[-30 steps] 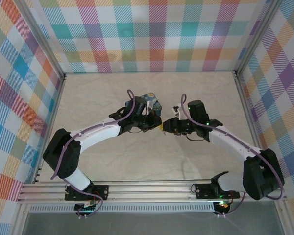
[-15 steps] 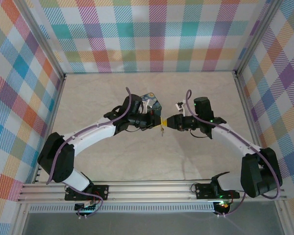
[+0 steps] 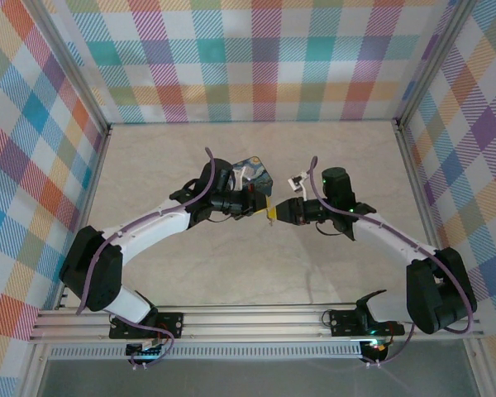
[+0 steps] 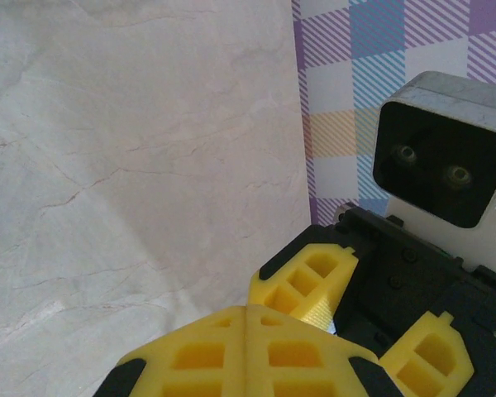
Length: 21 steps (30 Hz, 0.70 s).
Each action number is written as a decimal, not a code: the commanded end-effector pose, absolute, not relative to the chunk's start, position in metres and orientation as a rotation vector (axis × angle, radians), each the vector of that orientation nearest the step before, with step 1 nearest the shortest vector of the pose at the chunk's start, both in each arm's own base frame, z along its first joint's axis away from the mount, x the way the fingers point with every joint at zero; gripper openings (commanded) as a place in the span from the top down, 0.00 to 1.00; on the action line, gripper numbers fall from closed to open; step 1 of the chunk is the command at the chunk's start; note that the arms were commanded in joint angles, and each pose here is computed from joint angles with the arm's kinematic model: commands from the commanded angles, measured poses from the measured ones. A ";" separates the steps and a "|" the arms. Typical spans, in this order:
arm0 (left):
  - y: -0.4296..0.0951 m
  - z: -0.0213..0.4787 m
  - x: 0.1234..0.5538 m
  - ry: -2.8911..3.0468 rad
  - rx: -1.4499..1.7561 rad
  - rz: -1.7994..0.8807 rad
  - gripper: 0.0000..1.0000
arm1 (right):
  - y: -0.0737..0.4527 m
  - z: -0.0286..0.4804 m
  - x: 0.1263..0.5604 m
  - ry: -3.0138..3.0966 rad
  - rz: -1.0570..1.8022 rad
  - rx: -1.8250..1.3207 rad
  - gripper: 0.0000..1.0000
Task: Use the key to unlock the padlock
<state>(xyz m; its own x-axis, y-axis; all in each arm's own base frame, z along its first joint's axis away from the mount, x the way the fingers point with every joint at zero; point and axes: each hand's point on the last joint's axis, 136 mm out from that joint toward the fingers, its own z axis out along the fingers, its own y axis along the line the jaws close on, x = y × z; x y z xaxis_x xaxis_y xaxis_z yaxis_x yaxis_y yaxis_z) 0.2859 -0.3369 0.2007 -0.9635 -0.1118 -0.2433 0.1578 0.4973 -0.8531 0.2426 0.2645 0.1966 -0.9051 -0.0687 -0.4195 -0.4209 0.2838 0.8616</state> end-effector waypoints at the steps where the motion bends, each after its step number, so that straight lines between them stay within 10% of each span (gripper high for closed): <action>1: -0.335 0.215 0.286 2.424 0.054 -1.492 1.00 | 0.268 0.198 0.244 2.235 1.671 -0.457 0.68; 21: -0.270 0.137 0.284 2.884 -0.811 -0.967 1.00 | 0.280 0.199 0.245 2.109 0.868 -0.729 0.70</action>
<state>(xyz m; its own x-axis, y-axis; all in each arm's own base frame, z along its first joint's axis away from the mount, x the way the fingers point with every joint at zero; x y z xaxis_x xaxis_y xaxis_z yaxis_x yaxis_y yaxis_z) 0.2859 -0.2782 0.1368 -0.9113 -0.3973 0.1081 -0.3767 0.6982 -0.6089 0.2345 0.2746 0.1923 -0.6776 -0.1660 -0.7164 -0.6574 0.5735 0.4889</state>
